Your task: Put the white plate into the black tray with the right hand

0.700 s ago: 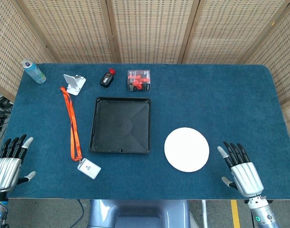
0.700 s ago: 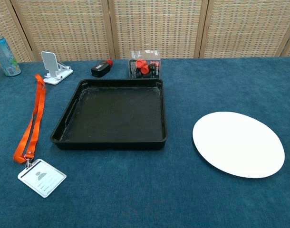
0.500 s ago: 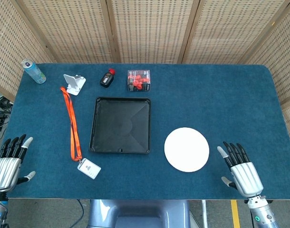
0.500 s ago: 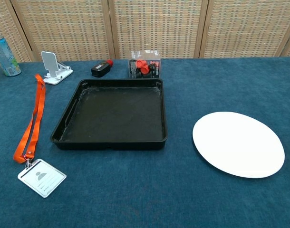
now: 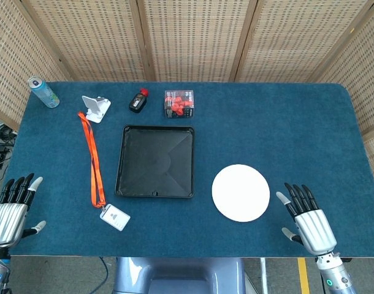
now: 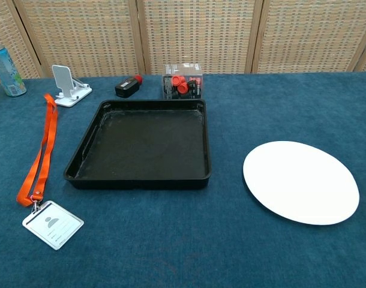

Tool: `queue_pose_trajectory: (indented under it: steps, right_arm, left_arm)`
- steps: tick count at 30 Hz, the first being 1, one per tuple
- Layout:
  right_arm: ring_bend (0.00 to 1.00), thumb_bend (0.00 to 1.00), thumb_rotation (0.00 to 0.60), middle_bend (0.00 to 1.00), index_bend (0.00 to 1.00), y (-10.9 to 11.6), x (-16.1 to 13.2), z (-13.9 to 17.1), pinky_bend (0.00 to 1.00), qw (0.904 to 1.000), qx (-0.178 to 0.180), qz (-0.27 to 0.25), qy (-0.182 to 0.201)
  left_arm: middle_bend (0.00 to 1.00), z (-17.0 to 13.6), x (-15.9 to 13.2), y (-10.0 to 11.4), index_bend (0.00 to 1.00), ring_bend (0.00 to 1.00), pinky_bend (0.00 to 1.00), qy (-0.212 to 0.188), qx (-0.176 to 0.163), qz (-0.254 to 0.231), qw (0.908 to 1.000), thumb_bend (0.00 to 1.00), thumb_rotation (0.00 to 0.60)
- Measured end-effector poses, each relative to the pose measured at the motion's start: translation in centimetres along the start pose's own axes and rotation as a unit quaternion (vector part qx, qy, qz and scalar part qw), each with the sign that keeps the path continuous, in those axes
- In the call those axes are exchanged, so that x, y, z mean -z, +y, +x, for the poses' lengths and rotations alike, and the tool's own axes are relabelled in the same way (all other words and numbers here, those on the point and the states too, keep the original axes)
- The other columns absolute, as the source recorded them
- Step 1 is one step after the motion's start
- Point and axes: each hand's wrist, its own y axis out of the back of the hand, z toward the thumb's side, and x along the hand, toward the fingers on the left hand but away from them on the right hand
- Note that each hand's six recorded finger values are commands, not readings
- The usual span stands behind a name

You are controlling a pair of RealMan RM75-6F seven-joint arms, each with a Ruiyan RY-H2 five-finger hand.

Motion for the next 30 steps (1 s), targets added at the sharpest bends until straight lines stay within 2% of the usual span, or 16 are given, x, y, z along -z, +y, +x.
queue_pose_trajectory:
  steps: [8, 13, 23, 30]
  right_arm:
    - [0.0, 0.17, 0.6, 0.0, 0.21, -1.0, -1.2, -0.3, 0.0, 0.9999, -0.006, -0.013, 0.01]
    - [0.0, 0.17, 0.6, 0.0, 0.26, -1.6, -2.2, -0.5, 0.0, 0.9996, -0.007, -0.023, 0.016]
    - [0.0, 0.18, 0.6, 0.0, 0.29, -5.3, -3.9, -1.6, 0.0, 0.9992, -0.024, -0.027, 0.018]
    - [0.0, 0.23, 0.6, 0.0, 0.31, -6.9, -4.8, -2.6, 0.0, 0.9991, -0.022, -0.03, 0.018]
  left_arm:
    - [0.0, -0.1, 0.0, 0.1, 0.0, 0.0, 0.0, 0.002, 0.0, -0.006, 1.0, 0.03, 0.6]
    - [0.0, -0.1, 0.4, 0.0, 0.0, 0.0, 0.0, 0.007, 0.004, -0.009, 0.9999, 0.03, 0.6]
    - [0.0, -0.4, -0.3, 0.9, 0.0, 0.0, 0.0, -0.006, -0.015, -0.011, 0.9998, 0.03, 0.6]
    - [0.0, -0.4, -0.5, 0.8, 0.0, 0.0, 0.0, -0.01, -0.014, -0.01, 0.9998, 0.02, 0.6]
